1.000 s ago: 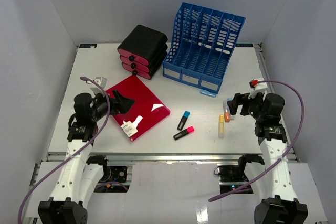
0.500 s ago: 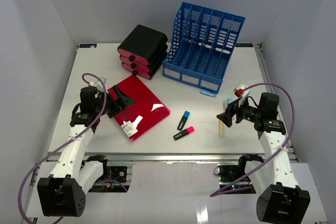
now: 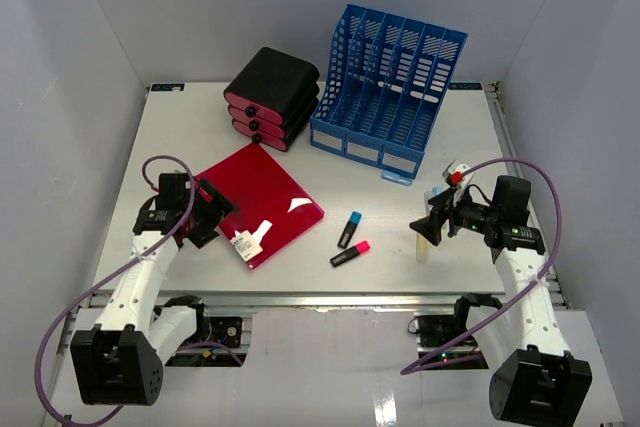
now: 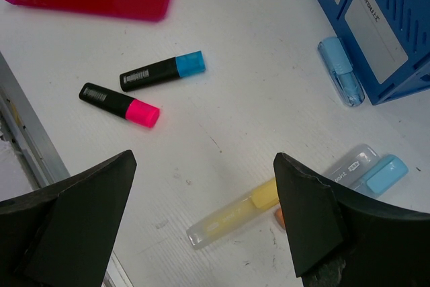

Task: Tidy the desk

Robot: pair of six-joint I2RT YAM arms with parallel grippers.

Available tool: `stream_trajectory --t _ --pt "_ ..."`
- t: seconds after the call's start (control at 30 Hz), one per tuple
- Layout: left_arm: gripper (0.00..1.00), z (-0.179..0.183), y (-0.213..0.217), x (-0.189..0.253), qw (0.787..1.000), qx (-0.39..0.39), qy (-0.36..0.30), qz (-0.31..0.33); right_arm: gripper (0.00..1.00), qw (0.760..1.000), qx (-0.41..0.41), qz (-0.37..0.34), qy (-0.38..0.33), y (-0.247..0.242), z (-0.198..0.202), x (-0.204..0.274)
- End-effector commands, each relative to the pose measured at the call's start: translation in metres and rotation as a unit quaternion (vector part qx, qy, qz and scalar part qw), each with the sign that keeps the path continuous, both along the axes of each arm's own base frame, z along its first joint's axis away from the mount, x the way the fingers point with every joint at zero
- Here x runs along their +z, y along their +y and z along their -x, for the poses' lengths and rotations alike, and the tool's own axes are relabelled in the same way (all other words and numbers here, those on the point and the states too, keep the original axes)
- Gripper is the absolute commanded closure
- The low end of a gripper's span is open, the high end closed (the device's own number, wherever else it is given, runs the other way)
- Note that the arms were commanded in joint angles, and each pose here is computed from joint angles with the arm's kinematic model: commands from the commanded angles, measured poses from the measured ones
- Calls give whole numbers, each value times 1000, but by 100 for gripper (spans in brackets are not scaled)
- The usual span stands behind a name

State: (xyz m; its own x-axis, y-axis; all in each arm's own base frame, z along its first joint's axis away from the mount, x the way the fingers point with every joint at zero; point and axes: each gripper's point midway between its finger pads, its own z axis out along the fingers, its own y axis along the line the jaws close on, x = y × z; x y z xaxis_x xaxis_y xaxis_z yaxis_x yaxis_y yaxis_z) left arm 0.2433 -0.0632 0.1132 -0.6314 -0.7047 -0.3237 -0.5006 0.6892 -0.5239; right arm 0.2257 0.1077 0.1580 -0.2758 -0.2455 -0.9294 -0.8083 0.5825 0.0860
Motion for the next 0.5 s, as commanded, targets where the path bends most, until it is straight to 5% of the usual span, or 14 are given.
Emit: stream_trajectory --t 0.0,0.47 --pt "8 12 12 -23 997 61 52 -9 10 1000 11 -6 -20 2 -2 17" --pt "17 -3 21 -72 992 105 73 -17 10 1000 12 -8 -18 3 -1 16"
